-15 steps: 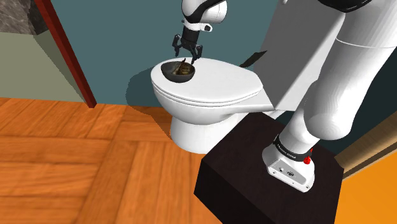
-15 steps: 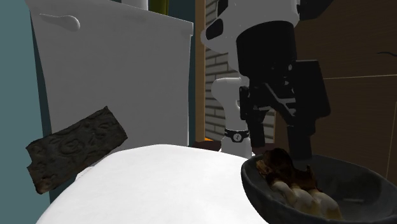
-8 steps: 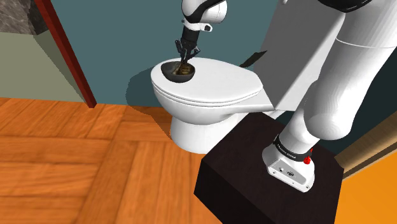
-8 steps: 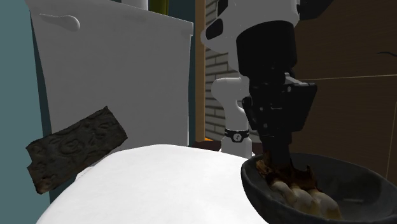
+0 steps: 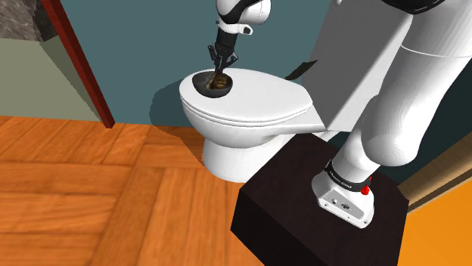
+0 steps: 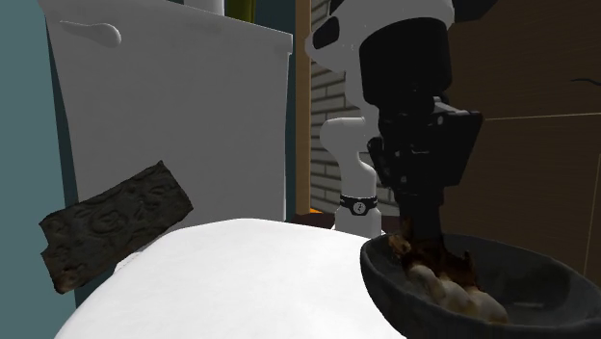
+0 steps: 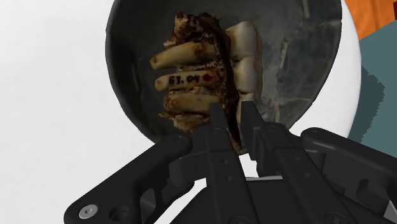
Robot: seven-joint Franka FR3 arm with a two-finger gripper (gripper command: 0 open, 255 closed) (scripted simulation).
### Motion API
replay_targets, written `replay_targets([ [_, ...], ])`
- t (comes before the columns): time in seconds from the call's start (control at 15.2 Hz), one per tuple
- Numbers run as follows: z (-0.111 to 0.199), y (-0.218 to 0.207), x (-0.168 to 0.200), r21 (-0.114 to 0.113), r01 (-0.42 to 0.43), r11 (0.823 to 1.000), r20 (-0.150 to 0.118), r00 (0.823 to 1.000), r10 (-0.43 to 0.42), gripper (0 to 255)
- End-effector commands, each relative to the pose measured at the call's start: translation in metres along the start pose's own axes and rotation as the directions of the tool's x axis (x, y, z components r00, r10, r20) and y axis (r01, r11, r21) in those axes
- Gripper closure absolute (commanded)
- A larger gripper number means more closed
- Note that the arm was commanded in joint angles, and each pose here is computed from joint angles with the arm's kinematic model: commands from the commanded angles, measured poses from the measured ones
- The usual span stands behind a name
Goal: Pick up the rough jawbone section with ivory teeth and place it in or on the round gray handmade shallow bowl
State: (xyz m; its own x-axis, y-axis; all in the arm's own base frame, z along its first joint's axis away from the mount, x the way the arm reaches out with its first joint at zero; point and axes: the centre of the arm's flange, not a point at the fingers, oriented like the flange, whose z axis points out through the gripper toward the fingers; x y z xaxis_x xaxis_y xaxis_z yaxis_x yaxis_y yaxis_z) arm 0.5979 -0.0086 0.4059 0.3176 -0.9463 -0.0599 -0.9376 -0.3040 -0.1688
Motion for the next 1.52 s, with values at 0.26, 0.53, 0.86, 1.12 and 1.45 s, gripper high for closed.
replay_targets([
  [0.26,-0.031,-0.006,-0.001,0.001,0.0,1.0,0.0,1.0,0.0,255],
  [0.53,-0.052,-0.009,-0.002,0.001,0.0,1.0,0.0,1.0,0.0,255],
  [0.86,-0.078,-0.014,-0.004,0.001,0.0,1.0,0.0,1.0,0.0,255],
  [1.12,-0.099,-0.017,-0.005,0.001,0.0,1.0,0.0,1.0,0.0,255],
  [1.45,-0.127,-0.025,-0.009,0.001,0.0,1.0,0.0,1.0,0.0,255],
])
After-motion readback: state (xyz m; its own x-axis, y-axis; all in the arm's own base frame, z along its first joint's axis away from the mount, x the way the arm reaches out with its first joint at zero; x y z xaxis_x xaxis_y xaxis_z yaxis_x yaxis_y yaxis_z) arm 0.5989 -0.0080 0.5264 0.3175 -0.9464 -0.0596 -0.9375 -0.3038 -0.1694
